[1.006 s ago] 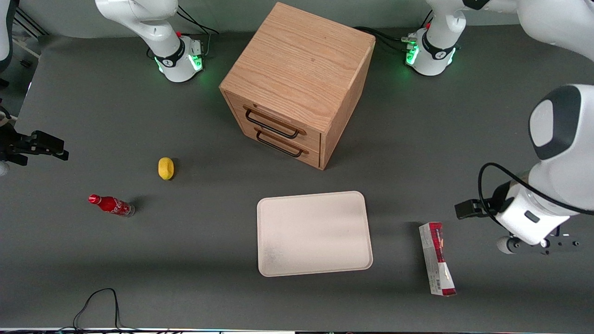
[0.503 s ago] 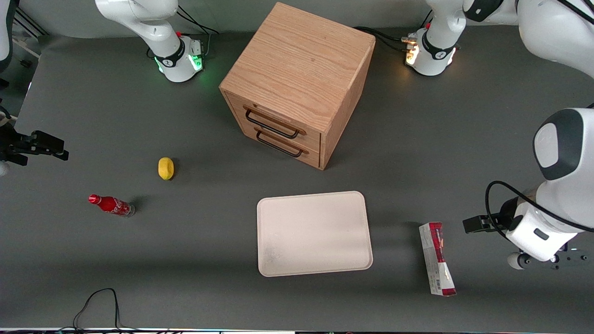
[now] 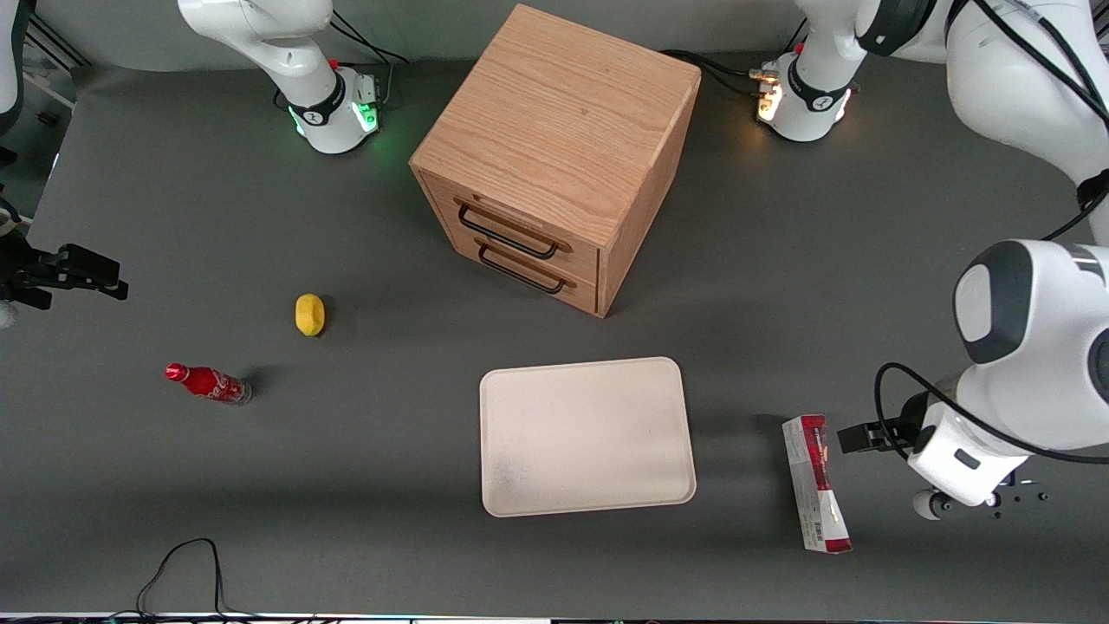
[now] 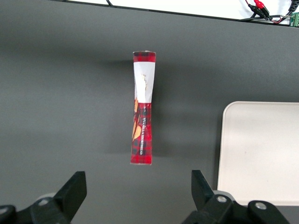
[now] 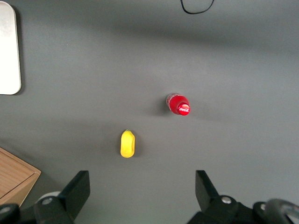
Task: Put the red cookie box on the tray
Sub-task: 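Lower the left gripper around the box and close on it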
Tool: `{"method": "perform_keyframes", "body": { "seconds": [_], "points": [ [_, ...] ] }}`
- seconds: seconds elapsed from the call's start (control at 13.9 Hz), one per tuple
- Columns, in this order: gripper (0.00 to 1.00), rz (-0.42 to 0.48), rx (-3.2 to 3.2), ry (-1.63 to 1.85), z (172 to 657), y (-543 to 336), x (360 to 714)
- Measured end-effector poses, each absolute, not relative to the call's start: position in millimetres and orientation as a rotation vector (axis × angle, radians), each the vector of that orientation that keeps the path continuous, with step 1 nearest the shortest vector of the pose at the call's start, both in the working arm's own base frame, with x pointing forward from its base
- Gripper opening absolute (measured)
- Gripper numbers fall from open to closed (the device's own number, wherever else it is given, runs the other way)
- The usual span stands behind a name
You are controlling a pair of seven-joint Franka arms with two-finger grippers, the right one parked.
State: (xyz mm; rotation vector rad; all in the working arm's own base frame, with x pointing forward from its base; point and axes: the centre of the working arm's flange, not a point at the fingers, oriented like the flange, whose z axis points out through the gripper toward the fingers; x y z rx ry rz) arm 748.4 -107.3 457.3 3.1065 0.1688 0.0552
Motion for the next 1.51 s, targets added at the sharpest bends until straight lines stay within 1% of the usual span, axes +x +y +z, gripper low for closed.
{"method": "perform_keyframes", "body": {
  "seconds": [0.36, 0.57, 0.86, 1.01, 1.29, 1.51],
  "points": [
    [1.0, 0.05, 3.106, 0.174, 397.3, -110.3, 763.2],
    [1.0, 0.064, 3.104, 0.176, 370.1, -110.9, 769.9],
    [1.0, 0.049, 3.107, 0.178, 339.5, -107.5, 774.2],
    [1.0, 0.034, 3.11, 0.169, 317.8, -104.4, 773.3],
    [1.0, 0.038, 3.109, 0.164, 272.9, -105.0, 769.8],
    [1.0, 0.017, 3.111, 0.156, 252.6, -109.0, 767.6]
  ]
}}
